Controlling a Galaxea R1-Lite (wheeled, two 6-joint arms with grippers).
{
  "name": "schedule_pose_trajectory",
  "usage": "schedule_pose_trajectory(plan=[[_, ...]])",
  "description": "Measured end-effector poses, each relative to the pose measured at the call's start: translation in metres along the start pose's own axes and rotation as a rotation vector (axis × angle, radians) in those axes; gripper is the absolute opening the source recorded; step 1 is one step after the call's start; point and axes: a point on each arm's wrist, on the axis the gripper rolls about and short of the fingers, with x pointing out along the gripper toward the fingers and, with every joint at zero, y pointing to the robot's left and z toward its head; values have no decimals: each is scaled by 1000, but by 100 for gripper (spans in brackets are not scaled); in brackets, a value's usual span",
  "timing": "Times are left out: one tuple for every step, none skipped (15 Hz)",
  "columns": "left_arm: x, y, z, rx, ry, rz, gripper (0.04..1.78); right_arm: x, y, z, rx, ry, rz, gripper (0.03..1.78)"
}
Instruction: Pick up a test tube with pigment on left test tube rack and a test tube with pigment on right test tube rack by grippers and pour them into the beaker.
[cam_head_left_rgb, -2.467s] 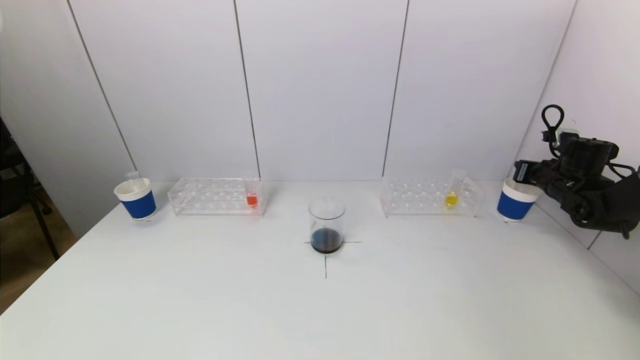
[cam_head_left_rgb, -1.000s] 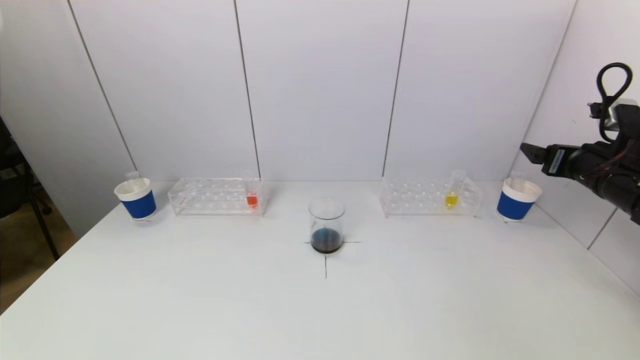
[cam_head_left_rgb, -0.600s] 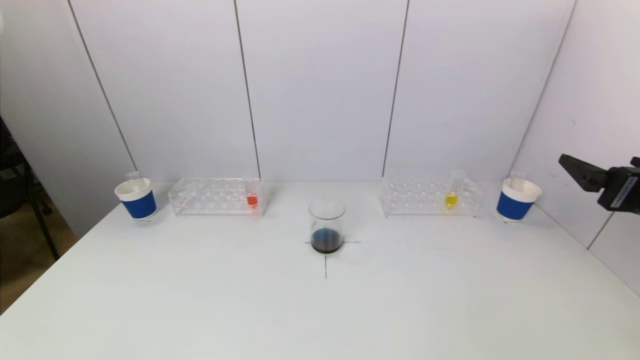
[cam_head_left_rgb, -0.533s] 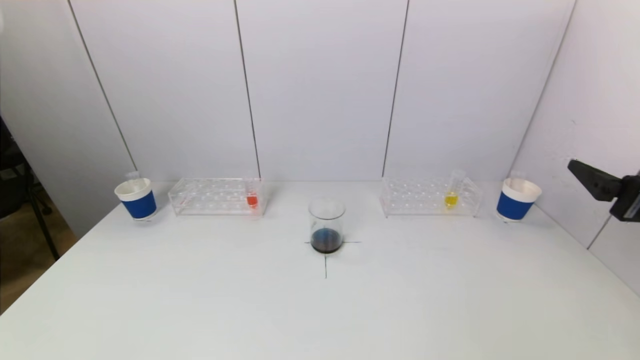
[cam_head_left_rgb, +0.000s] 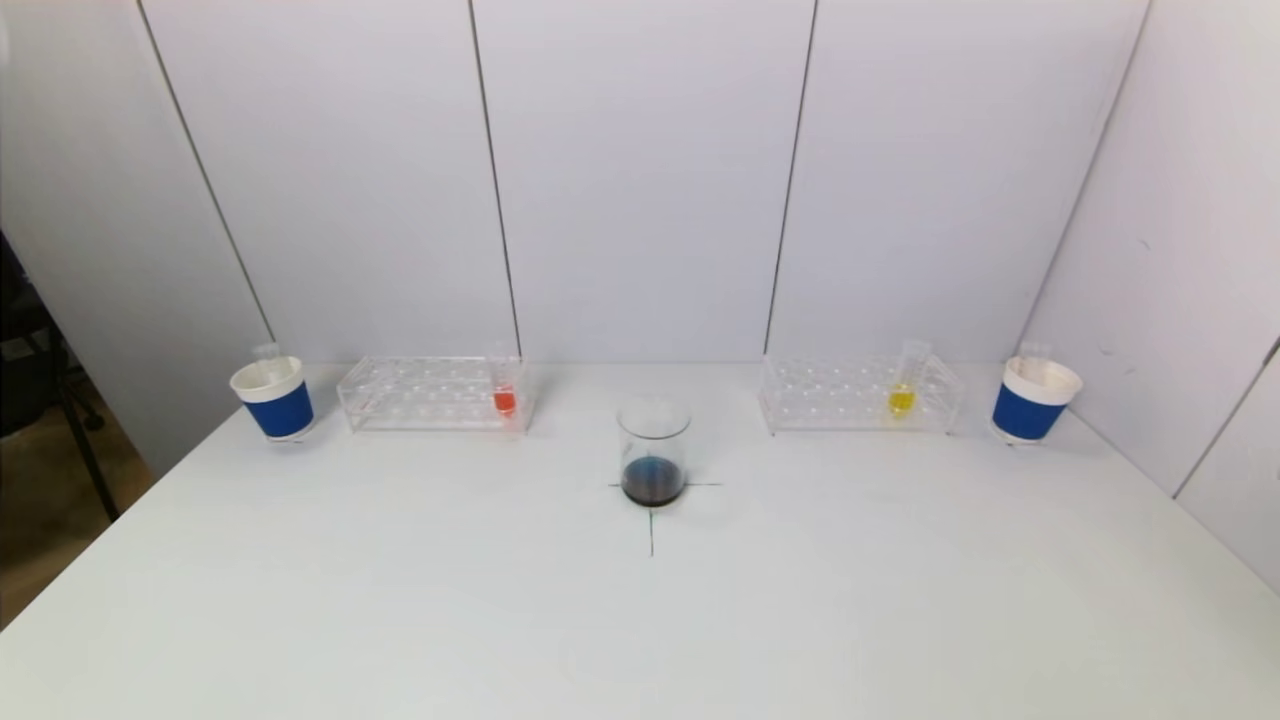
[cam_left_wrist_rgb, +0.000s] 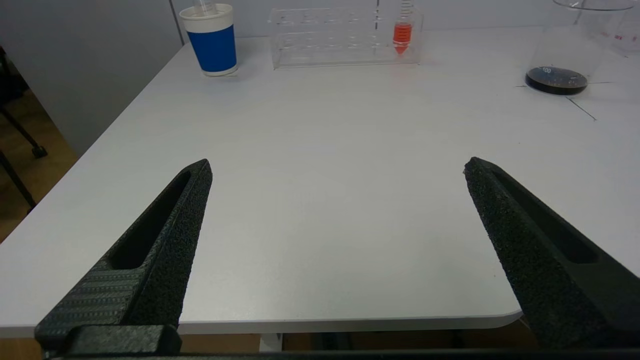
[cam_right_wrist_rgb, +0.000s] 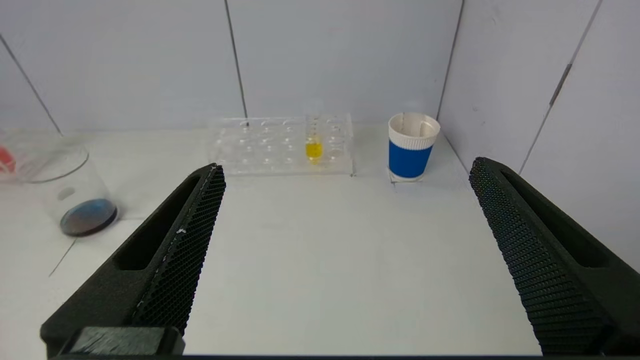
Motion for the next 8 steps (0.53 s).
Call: schedule_pose_trajectory(plan=[[0,0,0,0,0,0,176,-12,0,-6,0,9,9,177],[0,0,0,0,0,0,176,-24,0,-13,-1,14,15,177],[0,0,0,1,0,0,176,-34,0,-20,-3,8,21,177],[0,0,0,0,0,0,176,-44,0,-29,-8,-7,25,177],[0,0,0,0,0,0,176,-51,0,-36,-12,-18,27,177],[0,0,0,0,0,0,176,-59,0,-44,-16,-30,29,177],[0,0,0,0,0,0,176,-65,0,-51,-18,-40,36,177],[0,0,0,0,0,0,176,-70,0,-56,-18,-51,44,177]])
